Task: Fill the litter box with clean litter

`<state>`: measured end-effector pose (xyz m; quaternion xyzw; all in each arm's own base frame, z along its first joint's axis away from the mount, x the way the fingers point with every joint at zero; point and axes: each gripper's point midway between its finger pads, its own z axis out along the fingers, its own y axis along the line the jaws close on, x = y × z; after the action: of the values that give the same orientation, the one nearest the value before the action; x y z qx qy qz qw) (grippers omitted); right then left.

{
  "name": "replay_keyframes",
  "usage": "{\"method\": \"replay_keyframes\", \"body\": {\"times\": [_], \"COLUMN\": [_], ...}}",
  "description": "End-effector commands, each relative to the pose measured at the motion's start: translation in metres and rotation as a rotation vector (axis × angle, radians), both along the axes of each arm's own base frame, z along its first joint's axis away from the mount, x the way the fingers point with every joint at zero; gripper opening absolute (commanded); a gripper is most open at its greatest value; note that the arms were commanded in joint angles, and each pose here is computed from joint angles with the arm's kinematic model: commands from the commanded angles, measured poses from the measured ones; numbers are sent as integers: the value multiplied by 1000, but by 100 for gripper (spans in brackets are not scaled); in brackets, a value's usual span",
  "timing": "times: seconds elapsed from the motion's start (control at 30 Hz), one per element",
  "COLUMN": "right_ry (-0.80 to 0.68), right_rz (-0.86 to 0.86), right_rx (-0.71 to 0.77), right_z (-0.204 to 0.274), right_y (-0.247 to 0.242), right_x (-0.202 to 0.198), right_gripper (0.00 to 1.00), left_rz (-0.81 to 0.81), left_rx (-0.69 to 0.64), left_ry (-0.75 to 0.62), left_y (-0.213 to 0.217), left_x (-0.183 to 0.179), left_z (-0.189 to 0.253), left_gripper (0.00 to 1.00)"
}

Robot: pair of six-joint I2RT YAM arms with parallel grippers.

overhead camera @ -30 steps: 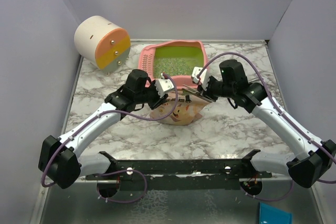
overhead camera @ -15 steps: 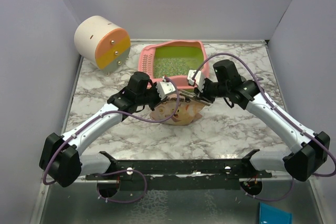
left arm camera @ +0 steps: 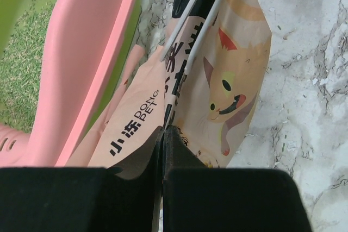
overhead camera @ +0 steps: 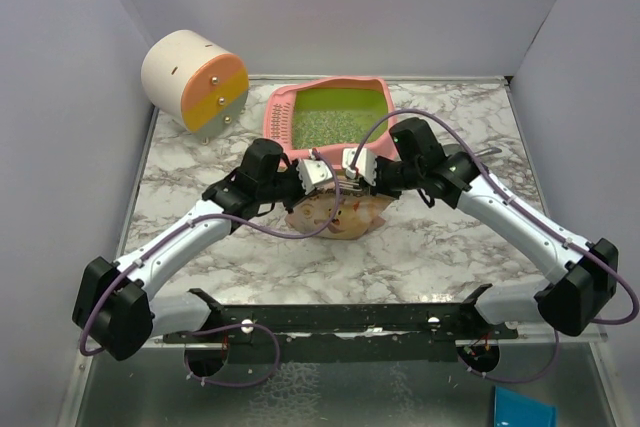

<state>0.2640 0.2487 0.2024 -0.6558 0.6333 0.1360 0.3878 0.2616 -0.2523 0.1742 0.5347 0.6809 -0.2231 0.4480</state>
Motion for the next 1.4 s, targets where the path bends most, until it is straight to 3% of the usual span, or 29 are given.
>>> {"method": "replay_keyframes", "body": {"times": [0.0,0.5,0.87,0.9,1.1,1.23,1.37], "right_ry": [-75,-15,21,10,-48,-104,-182], "right_rz": [13,124,76,54,-59,-121,-179], "right_rx": [-22,-69,-112,-110,-106,-19,109], "right_z": [9,-19,-49,-49,-39,-14,21], "right_y": [4,27,36,34,23,22,18], "right_x": [12,-9,-7,-3,10,13,14], "right_gripper": [1,1,1,3,41,51,68], "left_rz": [-84,-92,-99,-93,-28,39,86], "left_rx": [-67,-104,-128,-129,-136,-144,-170], "left_ry": [-59,-128,-130,-126,-128,-157,-171], "left_y": [-11,-7,-10,-9,-4,2,6], "left_x": [-13,-20,-21,-21,-15,-7,-3], "left_z": [20,23,29,29,33,40,52], "left_gripper": [0,0,0,0,17,23,25]}}
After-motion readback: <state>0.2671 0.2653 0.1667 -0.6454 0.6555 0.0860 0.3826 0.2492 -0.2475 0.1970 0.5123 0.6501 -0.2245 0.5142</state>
